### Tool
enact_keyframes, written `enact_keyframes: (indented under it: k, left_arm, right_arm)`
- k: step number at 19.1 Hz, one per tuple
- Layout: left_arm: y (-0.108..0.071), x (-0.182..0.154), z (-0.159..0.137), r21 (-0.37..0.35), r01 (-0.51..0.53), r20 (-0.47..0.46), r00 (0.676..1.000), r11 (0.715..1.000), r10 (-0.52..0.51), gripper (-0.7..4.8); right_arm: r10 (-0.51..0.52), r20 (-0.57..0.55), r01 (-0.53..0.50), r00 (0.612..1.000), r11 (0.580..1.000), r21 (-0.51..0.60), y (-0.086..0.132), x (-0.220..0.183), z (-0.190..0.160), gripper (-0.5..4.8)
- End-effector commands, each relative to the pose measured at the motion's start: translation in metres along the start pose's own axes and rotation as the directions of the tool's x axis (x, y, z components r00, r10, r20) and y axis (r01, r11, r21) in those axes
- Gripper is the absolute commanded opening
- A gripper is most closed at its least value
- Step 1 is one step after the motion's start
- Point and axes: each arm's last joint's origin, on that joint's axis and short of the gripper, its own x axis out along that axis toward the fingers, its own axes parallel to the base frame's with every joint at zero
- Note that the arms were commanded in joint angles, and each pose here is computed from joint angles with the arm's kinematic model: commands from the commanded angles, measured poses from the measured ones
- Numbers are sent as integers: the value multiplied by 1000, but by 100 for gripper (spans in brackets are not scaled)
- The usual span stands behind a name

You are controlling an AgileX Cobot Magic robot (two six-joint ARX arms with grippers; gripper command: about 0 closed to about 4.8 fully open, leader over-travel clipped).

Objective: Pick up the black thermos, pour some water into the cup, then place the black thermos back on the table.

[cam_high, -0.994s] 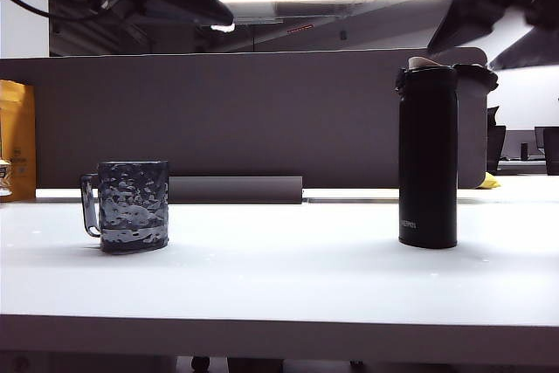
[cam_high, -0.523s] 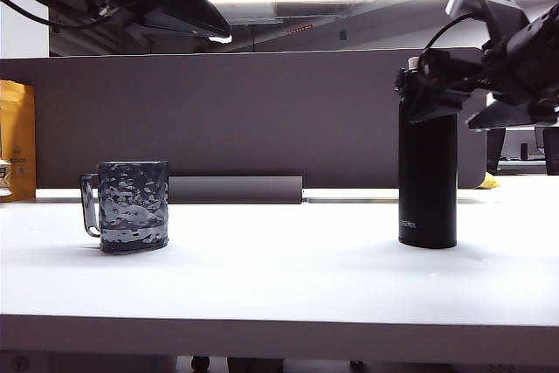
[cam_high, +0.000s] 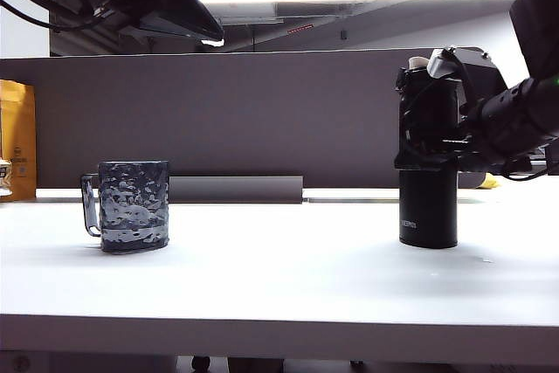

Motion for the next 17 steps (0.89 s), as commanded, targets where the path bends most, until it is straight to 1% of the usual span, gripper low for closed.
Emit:
enact_keyframes:
  k: [1, 4, 5, 6, 7, 8, 9, 10, 11, 12, 13, 14, 15, 16, 17]
  left_arm:
    - [0, 0, 3, 7, 1, 17, 1000, 1000, -1, -5]
    - [0, 0, 2, 4, 10, 2, 1000, 1000, -10, -5]
    - [-1, 0, 1, 2, 11, -9, 1000, 1000, -11, -5]
    - [-1, 0, 0, -1, 12, -20, 1000, 1000, -12, -5]
    - [-1, 0, -1, -2, 13, -26, 1000, 1000, -13, -5]
    - [-1, 0, -1, -3, 13, -31, 999, 1000, -14, -5]
    - [-1, 0, -2, -3, 13, -31, 999, 1000, -13, -5]
    - [-1, 0, -1, -2, 12, -30, 999, 1000, -12, -5]
    - [1, -1, -1, -2, 0, -28, 1000, 1000, 0, -6]
    - [4, -4, 1, -4, -16, -22, 1000, 1000, 16, -6]
    - [8, -8, 3, -6, -52, -12, 999, 999, 52, -6]
    - [12, -15, 10, -4, -100, 21, 995, 995, 100, -6]
    - [20, -28, 24, -6, -158, 66, 985, 987, 158, -6]
    - [30, -38, 34, -13, -197, 61, 978, 980, 197, -6]
    - [43, -47, 41, 8, -251, 4, 968, 968, 251, -6]
  right_arm:
    - [1, 94, 1, 996, 1000, -25, -1, 6, 2, 479]
    - [-20, 85, 21, 996, 1000, -15, -2, 6, 1, 479]
    - [-25, 85, 26, 996, 1000, -11, -2, 6, 1, 442]
    - [-24, 84, 25, 996, 1000, -11, -2, 6, 1, 296]
    - [-25, 84, 26, 996, 1000, -11, -2, 6, 1, 225]
    - [-25, 85, 26, 996, 1000, -11, -2, 6, 1, 209]
    - [-23, 95, 24, 995, 1000, -12, -2, 6, 2, 209]
    - [-17, 128, 20, 992, 1000, -17, -1, 6, 5, 209]
    - [15, 158, -10, 987, 1000, -29, 1, 7, 12, 209]
    - [80, 175, -73, 981, 996, -45, 3, 11, 22, 209]
    - [132, 192, -123, 972, 991, -61, 7, 17, 36, 209]
    - [161, 215, -147, 963, 986, -82, 15, 23, 54, 206]
    - [195, 248, -163, 949, 976, -143, 26, 32, 81, 206]
    - [228, 254, -170, 940, 958, -231, 40, 39, 102, 206]
    - [260, 251, -172, 932, 930, -325, 53, 46, 123, 206]
